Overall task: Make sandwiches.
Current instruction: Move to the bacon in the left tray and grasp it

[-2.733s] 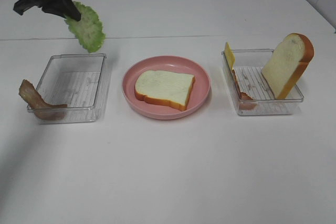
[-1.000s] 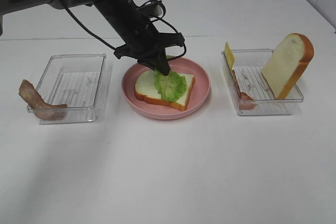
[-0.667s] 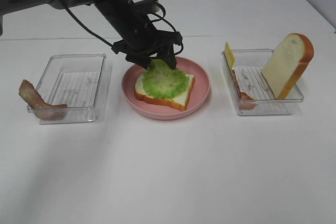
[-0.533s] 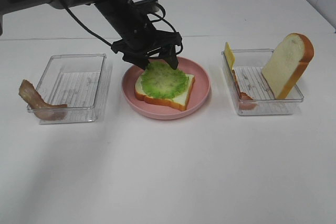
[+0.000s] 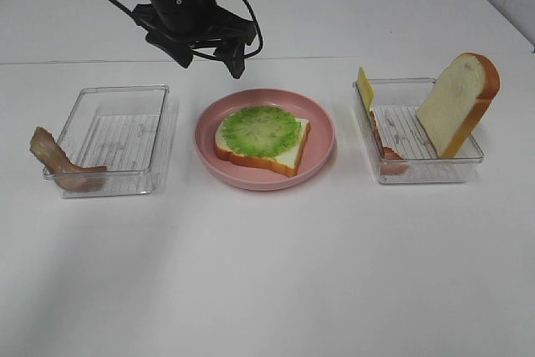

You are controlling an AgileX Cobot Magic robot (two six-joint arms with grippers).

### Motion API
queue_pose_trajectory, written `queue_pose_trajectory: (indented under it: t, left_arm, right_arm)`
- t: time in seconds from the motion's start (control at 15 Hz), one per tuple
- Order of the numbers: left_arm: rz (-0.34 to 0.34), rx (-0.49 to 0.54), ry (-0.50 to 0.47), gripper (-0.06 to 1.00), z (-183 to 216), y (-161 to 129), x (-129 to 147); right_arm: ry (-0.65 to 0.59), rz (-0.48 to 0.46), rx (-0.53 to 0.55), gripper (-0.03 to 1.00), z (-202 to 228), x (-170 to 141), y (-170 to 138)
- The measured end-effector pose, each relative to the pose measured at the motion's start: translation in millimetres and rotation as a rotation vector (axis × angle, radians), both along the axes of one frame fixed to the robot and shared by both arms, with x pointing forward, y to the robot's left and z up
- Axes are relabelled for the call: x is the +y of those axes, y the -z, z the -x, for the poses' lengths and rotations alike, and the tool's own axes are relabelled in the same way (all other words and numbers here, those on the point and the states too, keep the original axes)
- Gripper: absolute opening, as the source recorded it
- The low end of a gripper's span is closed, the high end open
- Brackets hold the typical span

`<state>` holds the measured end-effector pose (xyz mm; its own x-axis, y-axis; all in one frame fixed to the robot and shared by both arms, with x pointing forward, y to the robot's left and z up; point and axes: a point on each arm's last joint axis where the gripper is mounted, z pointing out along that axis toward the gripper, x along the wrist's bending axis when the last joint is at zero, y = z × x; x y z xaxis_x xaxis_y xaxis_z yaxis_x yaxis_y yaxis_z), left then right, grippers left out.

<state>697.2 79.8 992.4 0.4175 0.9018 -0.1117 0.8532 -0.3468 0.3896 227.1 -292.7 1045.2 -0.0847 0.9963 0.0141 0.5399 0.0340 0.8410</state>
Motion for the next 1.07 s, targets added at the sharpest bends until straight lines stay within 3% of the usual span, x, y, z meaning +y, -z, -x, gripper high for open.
queue_pose_trajectory:
  t: [0.4,0.6,0.73,1.07]
  left_arm:
    - [-0.089,0.087,0.017,0.78,10.7,-4.9,8.6]
    - [-0.075,0.092,-0.061,0.75,11.9,-10.4,10.3]
    - [-0.103,0.064,-0.089,0.74,15.6,-23.5,19.1]
    - [-0.079,0.125,-0.257,0.74,36.0,-49.6,96.4]
  right_arm:
    - [0.0,0.0,0.0,0.81,0.0,0.0,0.0]
    - [0.0,0.0,0.0,0.81,0.0,0.0,0.0]
    - [0.0,0.0,0.0,0.81,0.0,0.0,0.0]
    - [0.0,0.0,0.0,0.81,0.0,0.0,0.0]
